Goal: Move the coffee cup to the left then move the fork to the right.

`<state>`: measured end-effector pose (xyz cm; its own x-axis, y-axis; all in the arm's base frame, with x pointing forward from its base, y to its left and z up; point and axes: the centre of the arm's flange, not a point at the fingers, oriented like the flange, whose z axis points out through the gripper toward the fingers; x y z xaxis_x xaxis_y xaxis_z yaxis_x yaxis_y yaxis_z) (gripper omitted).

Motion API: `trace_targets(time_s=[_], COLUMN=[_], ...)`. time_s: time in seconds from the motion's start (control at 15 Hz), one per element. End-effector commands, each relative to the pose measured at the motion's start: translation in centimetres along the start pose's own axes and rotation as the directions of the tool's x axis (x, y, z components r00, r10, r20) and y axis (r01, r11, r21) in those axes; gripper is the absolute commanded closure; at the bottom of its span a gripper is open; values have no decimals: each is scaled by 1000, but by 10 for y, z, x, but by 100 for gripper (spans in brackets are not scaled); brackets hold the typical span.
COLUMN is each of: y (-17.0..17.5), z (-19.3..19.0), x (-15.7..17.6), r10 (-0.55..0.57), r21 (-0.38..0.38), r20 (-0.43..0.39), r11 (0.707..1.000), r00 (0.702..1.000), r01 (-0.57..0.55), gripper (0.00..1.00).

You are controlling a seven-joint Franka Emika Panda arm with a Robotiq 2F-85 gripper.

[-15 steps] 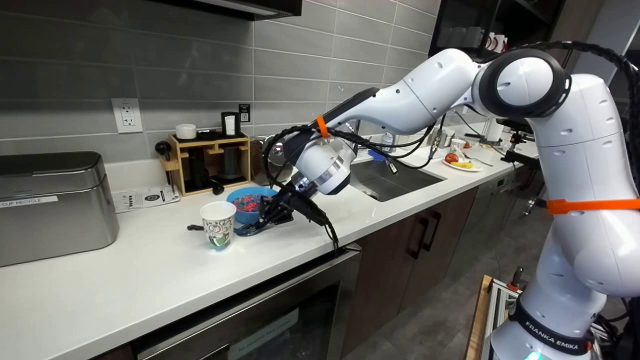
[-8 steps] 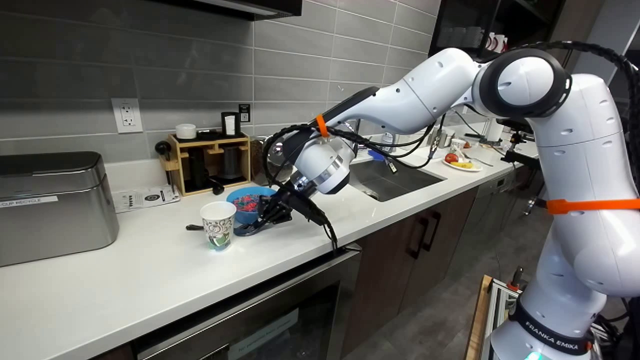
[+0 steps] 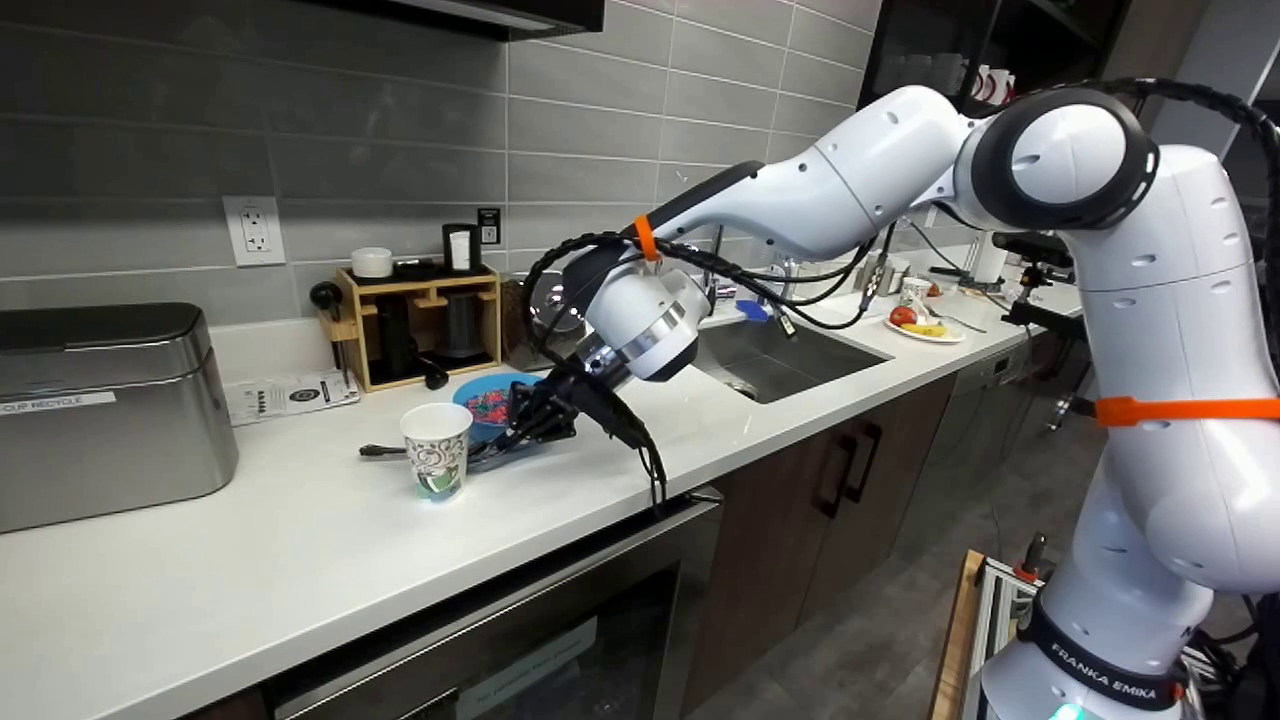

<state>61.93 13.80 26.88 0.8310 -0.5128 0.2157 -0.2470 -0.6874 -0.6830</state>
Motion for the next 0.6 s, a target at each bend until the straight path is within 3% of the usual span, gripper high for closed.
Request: trace_targets(time_s=[0.0, 0.53], y=[-3, -14], z=[-13, -31], x=[-7, -4], r10=[1, -10], r21=[46, 94], r20=[-15, -71], r11=[999, 995], r00=[1000, 997], r01=[0, 17], gripper=[99, 99])
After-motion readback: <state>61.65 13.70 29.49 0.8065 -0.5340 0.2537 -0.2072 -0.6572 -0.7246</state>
